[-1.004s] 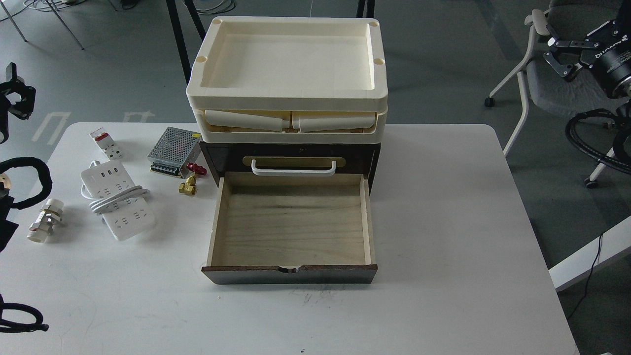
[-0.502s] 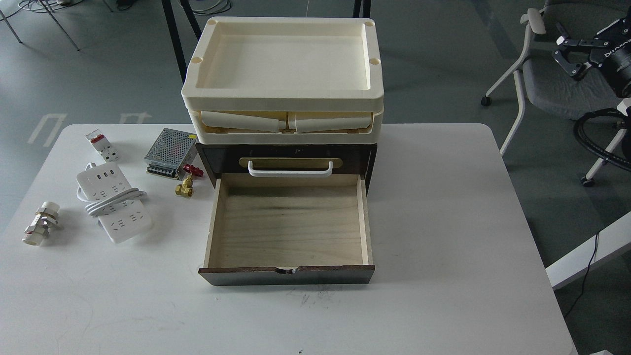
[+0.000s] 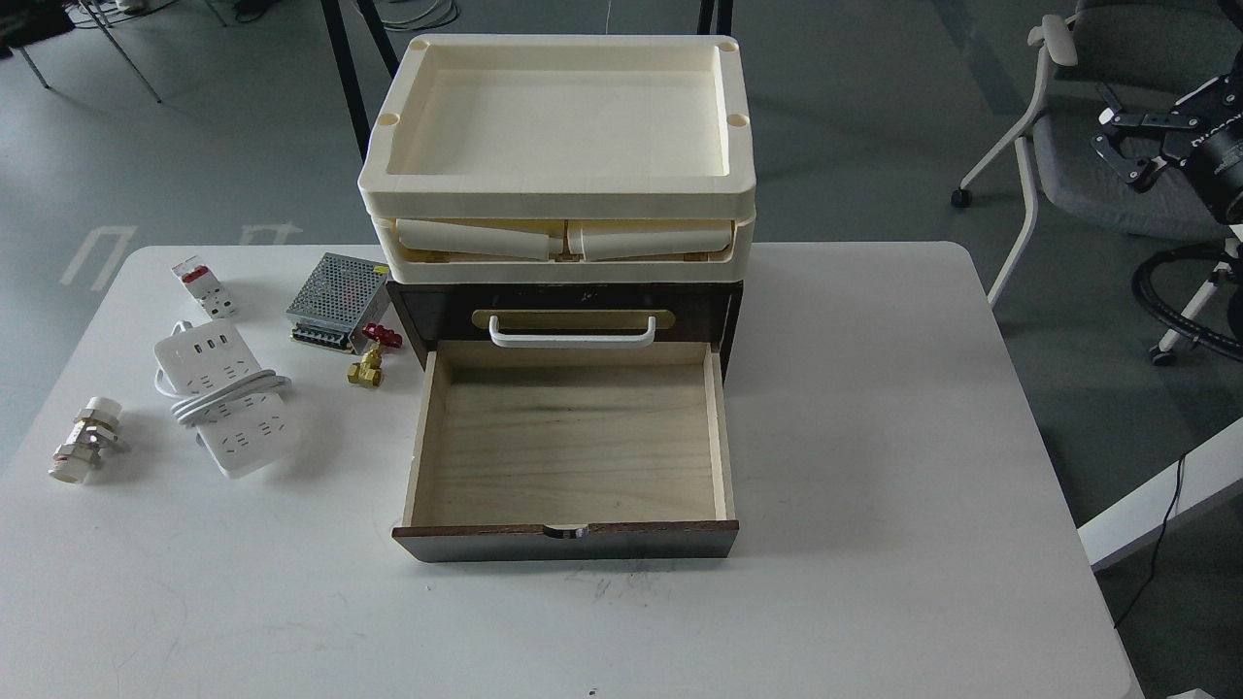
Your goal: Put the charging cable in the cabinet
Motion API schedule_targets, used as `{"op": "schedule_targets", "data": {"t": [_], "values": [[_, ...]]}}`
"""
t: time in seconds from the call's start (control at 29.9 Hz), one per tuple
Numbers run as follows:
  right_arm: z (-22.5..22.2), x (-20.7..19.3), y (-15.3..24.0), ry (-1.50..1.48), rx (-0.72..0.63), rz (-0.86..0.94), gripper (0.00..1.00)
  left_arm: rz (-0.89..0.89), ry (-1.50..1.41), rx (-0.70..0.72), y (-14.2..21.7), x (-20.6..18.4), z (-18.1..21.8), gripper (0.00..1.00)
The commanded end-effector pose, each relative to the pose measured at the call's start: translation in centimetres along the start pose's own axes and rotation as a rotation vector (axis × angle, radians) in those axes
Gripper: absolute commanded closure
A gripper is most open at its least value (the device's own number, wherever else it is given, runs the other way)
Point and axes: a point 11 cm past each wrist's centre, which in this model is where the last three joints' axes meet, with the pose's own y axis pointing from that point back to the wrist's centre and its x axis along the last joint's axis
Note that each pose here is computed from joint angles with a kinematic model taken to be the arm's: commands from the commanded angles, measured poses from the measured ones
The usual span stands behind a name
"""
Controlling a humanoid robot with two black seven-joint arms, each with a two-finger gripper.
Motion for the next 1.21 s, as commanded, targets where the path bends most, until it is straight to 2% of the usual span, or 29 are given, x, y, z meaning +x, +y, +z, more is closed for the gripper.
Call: {"op": "schedule_targets", "data": {"t": [0.0, 0.07, 0.17, 0.3, 0.44, 0.8, 1.17], "values": [[0.2, 0.8, 0.5, 0.003, -0.006, 0.022, 0.00, -0.241, -0.108, 0.106, -0.7, -6.1, -2.3, 0.00], [0.5, 1.1, 0.7, 0.002, -0.012, 0.029, 0.00, -0.299, -0.125, 0.123, -1.0, -7.8, -2.9, 0.00], [0.7, 1.3, 0.9, 0.002, -0.015, 0.034, 0.00, -0.349, -0.205, 0.116, -3.5, -9.5, -3.0, 0.00], [0.7, 1.6, 1.1, 0.003, -0.015, 0.042, 0.00, -0.427, -0.350, 0.219, -5.9, -10.8, -5.8, 0.00], [0.7, 2.1, 1.3, 0.005, -0.017, 0.054, 0.00, -0.434, -0.285, 0.227, -8.1, -12.6, -6.8, 0.00], [1.1, 2.4, 1.5, 0.001, -0.024, 0.062, 0.00, -0.532, -0.301, 0.222, -11.2, -16.4, -7.5, 0.01], [1.4, 2.9, 2.0, 0.003, -0.030, 0.076, 0.00, -0.497, -0.357, 0.268, -12.4, -18.0, -9.8, 0.03]]}}
